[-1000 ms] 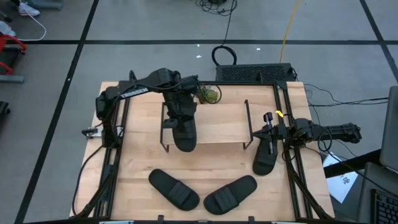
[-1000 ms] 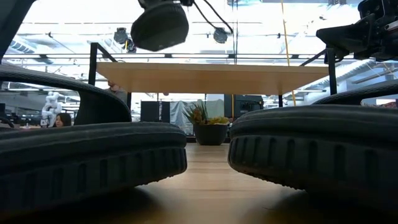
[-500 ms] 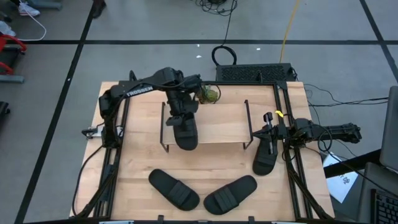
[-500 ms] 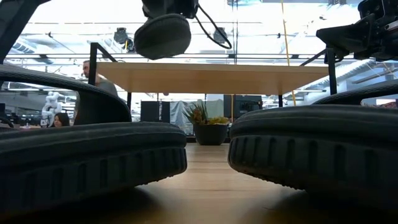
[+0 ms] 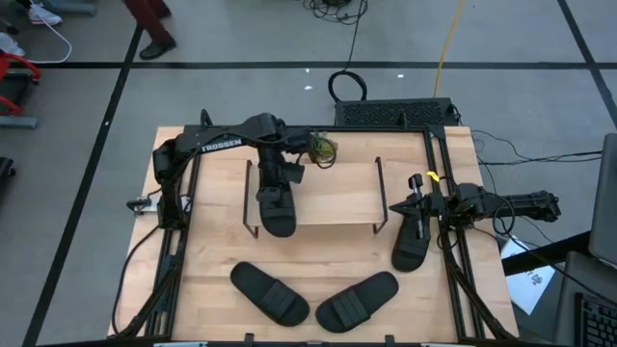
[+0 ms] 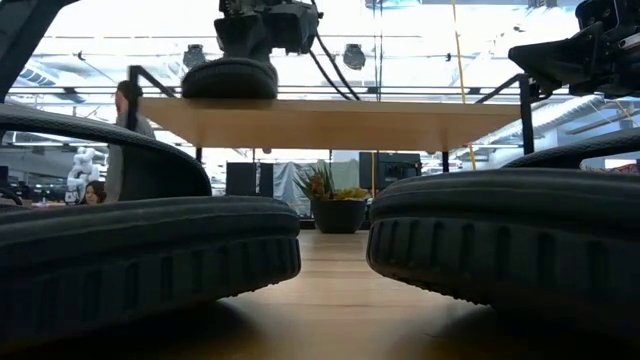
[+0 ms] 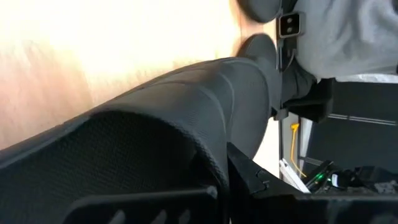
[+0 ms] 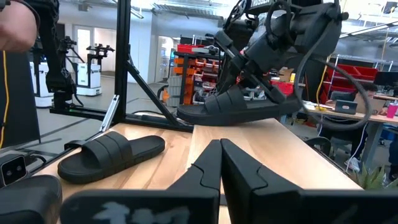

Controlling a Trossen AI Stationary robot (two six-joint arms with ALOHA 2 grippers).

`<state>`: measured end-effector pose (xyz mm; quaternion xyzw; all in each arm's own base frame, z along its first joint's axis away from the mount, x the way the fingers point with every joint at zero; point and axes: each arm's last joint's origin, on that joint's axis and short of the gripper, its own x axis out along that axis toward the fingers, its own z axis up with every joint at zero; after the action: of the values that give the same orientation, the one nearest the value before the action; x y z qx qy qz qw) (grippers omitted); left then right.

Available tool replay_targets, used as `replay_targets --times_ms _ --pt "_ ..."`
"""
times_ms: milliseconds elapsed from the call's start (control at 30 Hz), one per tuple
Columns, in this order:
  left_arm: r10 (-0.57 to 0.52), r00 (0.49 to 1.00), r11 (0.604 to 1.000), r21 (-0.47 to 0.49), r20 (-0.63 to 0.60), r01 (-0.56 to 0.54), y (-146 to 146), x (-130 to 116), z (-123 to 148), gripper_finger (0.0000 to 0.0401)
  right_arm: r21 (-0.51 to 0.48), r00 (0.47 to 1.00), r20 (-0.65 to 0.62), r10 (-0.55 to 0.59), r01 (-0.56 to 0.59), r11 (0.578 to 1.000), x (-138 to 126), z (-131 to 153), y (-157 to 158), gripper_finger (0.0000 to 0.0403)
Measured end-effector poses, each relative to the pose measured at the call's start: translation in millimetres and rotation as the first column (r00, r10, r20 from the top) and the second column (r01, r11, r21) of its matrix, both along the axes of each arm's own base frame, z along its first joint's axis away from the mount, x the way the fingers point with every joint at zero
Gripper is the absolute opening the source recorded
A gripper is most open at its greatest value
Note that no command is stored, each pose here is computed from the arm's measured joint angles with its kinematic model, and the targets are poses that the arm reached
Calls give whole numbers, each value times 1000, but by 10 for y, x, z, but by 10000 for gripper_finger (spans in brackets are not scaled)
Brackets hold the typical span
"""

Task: Pick and place slides into the shelf
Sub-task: Put the black slide on the shelf

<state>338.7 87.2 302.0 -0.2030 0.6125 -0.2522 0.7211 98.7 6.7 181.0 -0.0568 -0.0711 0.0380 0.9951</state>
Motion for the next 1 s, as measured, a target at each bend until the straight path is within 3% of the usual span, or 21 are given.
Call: replay_targets --times_ms 200,1000 --pt "-23 1000 997 77 -15 24 9 -4 -24 3 0 1000 0 0 0 1000 0 0 0 0" --pt "-201 978 958 218 49 185 -100 53 -39 1 0 1000 1 0 0 1000 -1 4 0 0"
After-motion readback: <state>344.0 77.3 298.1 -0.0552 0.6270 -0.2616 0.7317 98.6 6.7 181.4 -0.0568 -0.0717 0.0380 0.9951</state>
